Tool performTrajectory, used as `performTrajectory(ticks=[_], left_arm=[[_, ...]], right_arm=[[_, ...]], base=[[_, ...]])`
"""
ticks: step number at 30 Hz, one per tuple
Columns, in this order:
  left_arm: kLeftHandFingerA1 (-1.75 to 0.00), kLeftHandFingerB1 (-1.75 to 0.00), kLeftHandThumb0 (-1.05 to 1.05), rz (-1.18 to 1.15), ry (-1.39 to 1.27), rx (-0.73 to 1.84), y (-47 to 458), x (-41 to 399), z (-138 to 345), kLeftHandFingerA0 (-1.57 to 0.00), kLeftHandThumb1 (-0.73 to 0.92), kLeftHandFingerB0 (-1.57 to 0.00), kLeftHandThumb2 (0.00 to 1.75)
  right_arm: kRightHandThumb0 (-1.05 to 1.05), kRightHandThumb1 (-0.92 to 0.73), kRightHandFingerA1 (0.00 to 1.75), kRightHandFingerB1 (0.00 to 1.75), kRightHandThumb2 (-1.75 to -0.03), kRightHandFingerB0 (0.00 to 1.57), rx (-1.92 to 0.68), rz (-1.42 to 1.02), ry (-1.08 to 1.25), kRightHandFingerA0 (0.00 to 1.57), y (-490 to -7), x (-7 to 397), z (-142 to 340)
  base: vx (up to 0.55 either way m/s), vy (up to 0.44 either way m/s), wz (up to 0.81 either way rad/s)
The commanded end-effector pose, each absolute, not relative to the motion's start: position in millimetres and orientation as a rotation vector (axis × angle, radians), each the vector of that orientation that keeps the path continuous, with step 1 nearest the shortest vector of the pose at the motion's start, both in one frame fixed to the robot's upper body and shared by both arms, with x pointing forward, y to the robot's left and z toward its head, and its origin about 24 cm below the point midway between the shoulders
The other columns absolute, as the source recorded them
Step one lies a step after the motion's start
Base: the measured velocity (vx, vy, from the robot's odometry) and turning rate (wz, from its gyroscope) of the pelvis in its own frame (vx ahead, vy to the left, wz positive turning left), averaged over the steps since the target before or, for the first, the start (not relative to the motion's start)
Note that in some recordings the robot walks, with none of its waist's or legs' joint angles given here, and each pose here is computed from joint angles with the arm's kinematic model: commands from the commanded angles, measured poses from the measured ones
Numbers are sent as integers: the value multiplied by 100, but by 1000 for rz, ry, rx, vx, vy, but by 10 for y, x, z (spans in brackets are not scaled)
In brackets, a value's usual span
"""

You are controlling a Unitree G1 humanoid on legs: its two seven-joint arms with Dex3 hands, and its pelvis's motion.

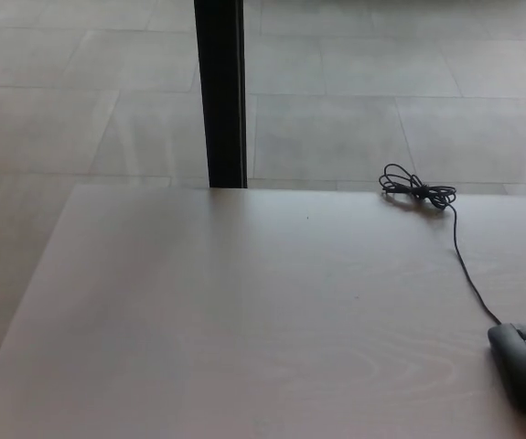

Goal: The robot uses its right fingers to click on the left button of the black mouse placed on the table.

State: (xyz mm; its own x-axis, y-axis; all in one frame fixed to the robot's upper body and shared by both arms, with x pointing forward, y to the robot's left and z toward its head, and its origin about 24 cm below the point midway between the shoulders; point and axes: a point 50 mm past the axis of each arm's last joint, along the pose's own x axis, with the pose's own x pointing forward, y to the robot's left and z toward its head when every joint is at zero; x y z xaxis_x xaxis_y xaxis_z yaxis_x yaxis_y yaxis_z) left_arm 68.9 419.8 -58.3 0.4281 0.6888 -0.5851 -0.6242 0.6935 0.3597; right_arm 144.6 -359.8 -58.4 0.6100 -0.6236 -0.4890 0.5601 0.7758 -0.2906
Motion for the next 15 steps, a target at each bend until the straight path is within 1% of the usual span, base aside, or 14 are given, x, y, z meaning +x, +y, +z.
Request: performTrajectory(ticks=[1, 2, 3, 4, 6, 8, 9, 10, 11, 13, 14, 15], left_arm=[[-60, -56, -84, 997, 544, -43, 4435, 621, -350, -62, 83, -51, 123], [-60, -56, -84, 998, 543, -43, 4435, 620, -350, -62, 83, -51, 123], [-53, -49, -92, 1003, 547, -50, 4434, 599, -361, -68, 92, -59, 81], [-55, -48, -94, 999, 543, -52, 4434, 603, -359, -67, 92, -55, 89], [-54, -48, -96, 995, 551, -46, 4438, 606, -359, -69, 92, -54, 89], [-53, -48, -96, 995, 543, -49, 4445, 605, -352, -66, 92, -51, 91], [-53, -48, -96, 995, 543, -50, 4441, 608, -356, -66, 92, -51, 91], [-53, -49, -90, 999, 541, -53, 4440, 612, -358, -67, 92, -54, 89], [-53, -49, -90, 1002, 540, -54, 4441, 613, -357, -67, 92, -54, 89], [-55, -49, -94, 1002, 540, -49, 4440, 613, -358, -68, 92, -53, 90], [-61, -56, -85, 1002, 538, -46, 4437, 620, -359, -62, 85, -52, 124], [-55, -49, -92, 998, 535, -58, 4434, 628, -362, -67, 92, -52, 89]], right_arm=[[-71, -89, 57, 41, -67, 43, 73, -934, 410, 65, -3875, 1405, -322], [-71, -89, 57, 41, -67, 43, 74, -934, 410, 65, -3875, 1405, -321], [-71, -90, 57, 41, -67, 43, 45, -938, 411, 67, -3887, 1398, -306], [-71, -89, 56, 41, -67, 43, 74, -947, 404, 65, -3894, 1384, -308], [-70, -89, 57, 41, -67, 43, 91, -970, 390, 67, -3901, 1370, -288], [-71, -89, 57, 42, -66, 43, 83, -997, 390, 60, -3933, 1348, -288], [-71, -89, 57, 42, -66, 43, 81, -1000, 391, 60, -3941, 1343, -285], [-71, -89, 56, 42, -67, 44, 72, -1011, 395, 61, -3957, 1339, -276], [-71, -89, 56, 42, -67, 44, 69, -1015, 397, 61, -3963, 1338, -273], [-71, -89, 54, 40, -67, 38, 103, -1062, 383, 63, -4017, 1347, -226], [-71, -71, 63, 53, -104, 35, 131, -1092, 383, 57, -4059, 1359, -198], [-69, -90, 52, 41, -67, 45, 118, -1120, 389, 68, -4095, 1374, -166]], base=[[0, 0, 0], [0, 0, 0], [0, 0, 0], [0, 0, 0], [0, 0, 0], [0, 0, 0], [0, 0, 0], [0, 0, 0], [0, 0, 0], [0, 0, 0], [0, 0, 0], [0, 0, 0]])
